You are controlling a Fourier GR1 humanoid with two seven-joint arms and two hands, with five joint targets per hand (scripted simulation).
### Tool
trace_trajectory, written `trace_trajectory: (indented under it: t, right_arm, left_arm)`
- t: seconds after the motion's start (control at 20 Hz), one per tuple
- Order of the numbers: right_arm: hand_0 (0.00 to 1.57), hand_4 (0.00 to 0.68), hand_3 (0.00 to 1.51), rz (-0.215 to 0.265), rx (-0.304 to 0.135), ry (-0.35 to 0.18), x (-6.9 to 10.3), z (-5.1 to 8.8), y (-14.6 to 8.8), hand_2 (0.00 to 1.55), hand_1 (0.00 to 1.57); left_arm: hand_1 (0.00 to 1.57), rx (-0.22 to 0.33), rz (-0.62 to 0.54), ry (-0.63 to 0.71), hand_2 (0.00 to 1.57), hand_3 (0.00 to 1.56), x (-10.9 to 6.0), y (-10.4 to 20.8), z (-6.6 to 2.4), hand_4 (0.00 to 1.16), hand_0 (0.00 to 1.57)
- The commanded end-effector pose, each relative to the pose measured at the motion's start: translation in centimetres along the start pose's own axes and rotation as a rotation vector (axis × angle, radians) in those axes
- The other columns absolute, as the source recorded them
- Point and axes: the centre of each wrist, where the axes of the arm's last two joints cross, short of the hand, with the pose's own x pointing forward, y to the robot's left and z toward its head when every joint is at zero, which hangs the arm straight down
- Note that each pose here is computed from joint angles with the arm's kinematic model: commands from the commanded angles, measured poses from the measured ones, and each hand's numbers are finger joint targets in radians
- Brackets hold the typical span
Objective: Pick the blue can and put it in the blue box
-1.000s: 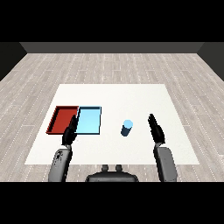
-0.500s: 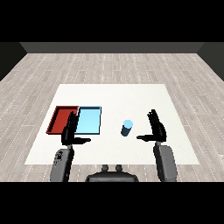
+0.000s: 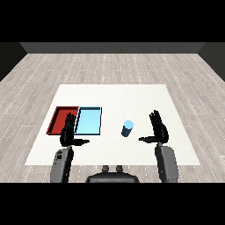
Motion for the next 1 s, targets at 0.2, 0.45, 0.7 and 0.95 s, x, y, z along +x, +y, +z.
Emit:
trace_trajectory:
  t: [0.2, 0.45, 0.7, 0.95]
  right_arm:
    - [0.0, 0.0, 0.0, 0.01, -0.024, 0.021, -0.5, -0.7, -0.8, 0.0, 0.0]
    - [0.0, 0.0, 0.0, -0.052, -0.02, 0.102, -3.5, -1.4, 0.3, 0.0, 0.0]
    - [0.0, 0.0, 0.0, -0.051, -0.053, 0.109, -3.0, -2.9, -1.1, 0.0, 0.0]
    - [0.0, 0.0, 0.0, -0.083, -0.058, 0.158, -3.7, -1.8, 1.3, 0.0, 0.0]
  left_arm:
    - [0.0, 0.016, 0.0, -0.014, 0.0, 0.0, 0.4, -2.6, -0.75, 0.0, 0.0]
    - [0.0, 0.016, 0.001, -0.001, 0.0, 0.0, 1.1, -0.7, 0.05, 0.0, 0.0]
    - [0.0, 0.008, 0.023, 0.004, 0.0, 0.0, 2.4, -0.3, -1.06, 0.0, 0.0]
    - [0.0, 0.024, 0.011, 0.012, 0.0, 0.0, -1.3, -0.8, -1.51, 0.0, 0.0]
